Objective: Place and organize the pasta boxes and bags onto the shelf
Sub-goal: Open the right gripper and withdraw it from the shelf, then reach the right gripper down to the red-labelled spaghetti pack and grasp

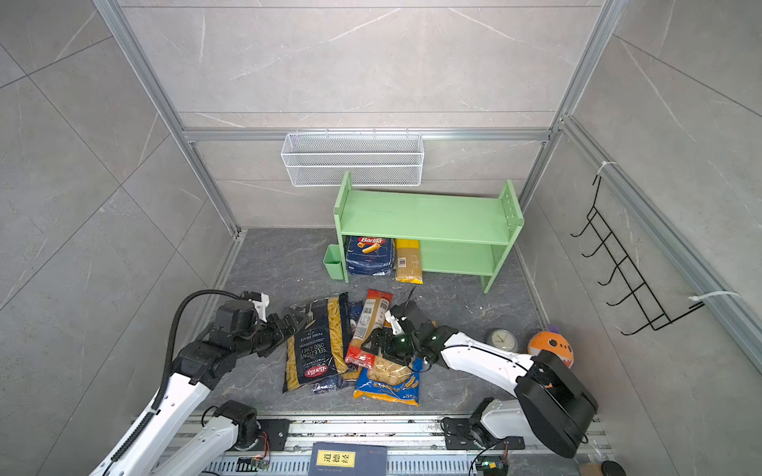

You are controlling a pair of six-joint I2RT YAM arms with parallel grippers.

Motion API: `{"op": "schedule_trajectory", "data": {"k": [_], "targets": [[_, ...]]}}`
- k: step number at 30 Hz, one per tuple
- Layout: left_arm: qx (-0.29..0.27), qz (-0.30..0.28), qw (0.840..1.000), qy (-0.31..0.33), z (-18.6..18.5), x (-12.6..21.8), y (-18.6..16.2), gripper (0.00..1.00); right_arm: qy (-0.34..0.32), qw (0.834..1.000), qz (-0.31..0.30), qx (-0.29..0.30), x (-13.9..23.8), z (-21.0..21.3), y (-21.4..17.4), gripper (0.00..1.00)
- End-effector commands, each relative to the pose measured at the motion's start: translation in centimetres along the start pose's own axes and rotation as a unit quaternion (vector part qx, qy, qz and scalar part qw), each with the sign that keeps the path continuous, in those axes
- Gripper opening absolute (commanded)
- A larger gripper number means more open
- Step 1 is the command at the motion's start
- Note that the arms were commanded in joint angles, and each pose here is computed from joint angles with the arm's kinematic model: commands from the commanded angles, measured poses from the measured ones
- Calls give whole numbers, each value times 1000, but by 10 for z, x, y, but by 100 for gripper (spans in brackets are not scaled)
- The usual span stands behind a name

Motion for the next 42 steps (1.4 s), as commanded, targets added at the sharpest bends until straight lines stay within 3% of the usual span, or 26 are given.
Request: {"op": "schedule_trajectory", "data": {"k": [1, 17, 24, 32, 42], "targets": [[13, -7, 1000, 18, 11, 10, -6, 100, -2, 1000, -14, -4, -13, 10, 9, 87], [-3, -5, 1000, 29, 16, 21, -12, 100, 11, 1000, 8, -12, -56, 29, 7, 82], [-16, 1, 999, 30, 12, 18, -9, 100, 10, 1000, 18, -14, -60, 37, -15, 77], [-17, 9, 1000, 24, 9, 9, -7, 100, 2, 998, -54, -40, -45, 25, -14, 73], [-30, 17, 999, 25, -3, 9, 2, 100, 56, 988, -128, -65, -41, 23, -4, 73]]}}
Point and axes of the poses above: each gripper's point midway between its finger pads, its own x axis back along the fingers, its own z axis along the line the jaws close on, y = z × x, the point moved 3 cm from there along x, back along the fingers, and after that the axes turned 2 degrees about -x, right-handed, at the moved point
